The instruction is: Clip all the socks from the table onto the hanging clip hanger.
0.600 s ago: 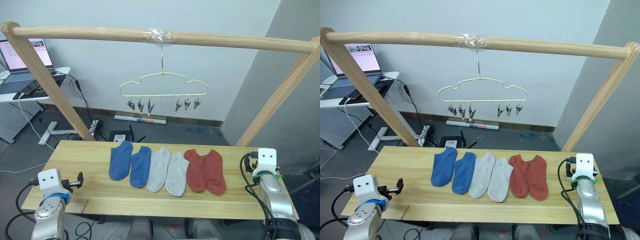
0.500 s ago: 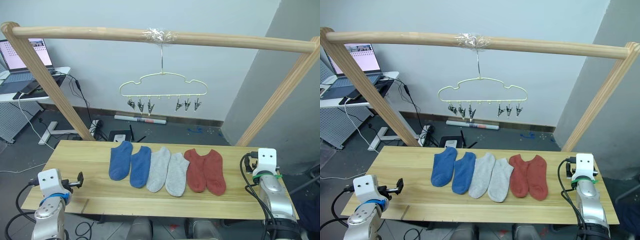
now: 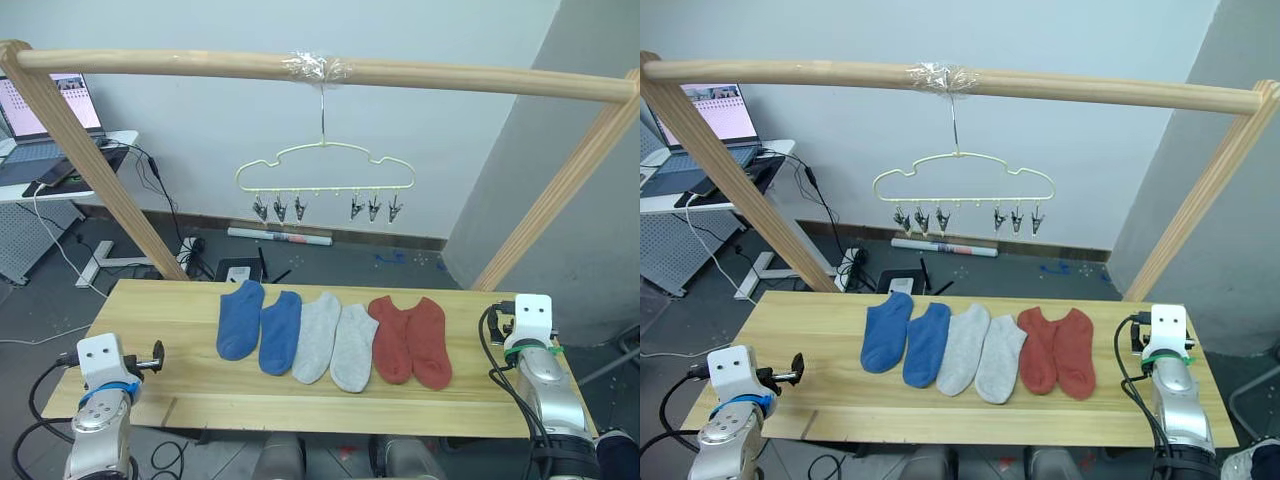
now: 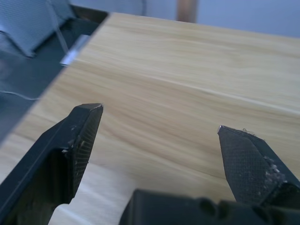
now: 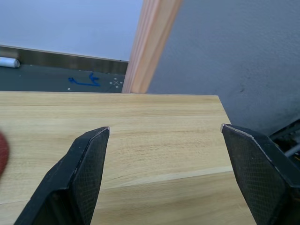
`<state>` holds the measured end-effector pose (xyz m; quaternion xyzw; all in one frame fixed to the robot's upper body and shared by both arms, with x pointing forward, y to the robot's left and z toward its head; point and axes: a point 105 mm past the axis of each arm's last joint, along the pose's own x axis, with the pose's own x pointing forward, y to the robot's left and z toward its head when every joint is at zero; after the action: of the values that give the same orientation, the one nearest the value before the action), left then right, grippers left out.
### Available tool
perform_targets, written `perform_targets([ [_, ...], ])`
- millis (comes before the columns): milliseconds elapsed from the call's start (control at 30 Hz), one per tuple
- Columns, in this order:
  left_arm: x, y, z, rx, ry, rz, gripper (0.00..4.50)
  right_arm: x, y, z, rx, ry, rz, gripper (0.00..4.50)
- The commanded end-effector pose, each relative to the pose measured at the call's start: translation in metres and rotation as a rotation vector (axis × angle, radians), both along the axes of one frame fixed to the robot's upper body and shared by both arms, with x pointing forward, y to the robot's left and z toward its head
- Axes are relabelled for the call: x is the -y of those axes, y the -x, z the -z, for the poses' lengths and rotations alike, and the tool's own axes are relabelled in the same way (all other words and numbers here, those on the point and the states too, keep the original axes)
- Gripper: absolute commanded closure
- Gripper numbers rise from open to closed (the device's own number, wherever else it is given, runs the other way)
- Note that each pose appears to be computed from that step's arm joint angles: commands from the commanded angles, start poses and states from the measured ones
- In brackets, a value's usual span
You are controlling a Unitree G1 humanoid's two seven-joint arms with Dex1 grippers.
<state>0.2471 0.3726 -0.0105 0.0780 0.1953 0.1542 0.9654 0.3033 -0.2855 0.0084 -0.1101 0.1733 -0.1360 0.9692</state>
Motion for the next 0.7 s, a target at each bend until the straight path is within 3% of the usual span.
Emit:
perform_targets([
  [33,-0.003,-0.004,-0.037,0.138,0.051,0.046,0.05,-0.008,-0.008,-0.026,0.086,0.037,-0.068,0.51],
  [167,0.027,-0.005,-0.077,0.277,0.006,0.206,0.23,-0.028,-0.017,-0.049,0.147,0.066,-0.204,0.51],
  [267,0.056,-0.010,-0.099,0.332,0.006,0.320,0.92,-0.049,-0.023,-0.063,0.177,0.066,-0.320,0.51],
  [400,0.088,-0.022,-0.128,0.389,-0.004,0.416,2.19,-0.077,-0.028,-0.081,0.201,0.017,-0.456,0.51],
  [567,0.131,-0.047,-0.160,0.473,0.027,0.515,2.19,-0.132,-0.028,-0.109,0.244,-0.132,-0.765,0.51],
  [700,0.157,-0.062,-0.177,0.514,0.070,0.582,2.19,-0.181,-0.013,-0.142,0.293,-0.239,-1.069,0.51],
])
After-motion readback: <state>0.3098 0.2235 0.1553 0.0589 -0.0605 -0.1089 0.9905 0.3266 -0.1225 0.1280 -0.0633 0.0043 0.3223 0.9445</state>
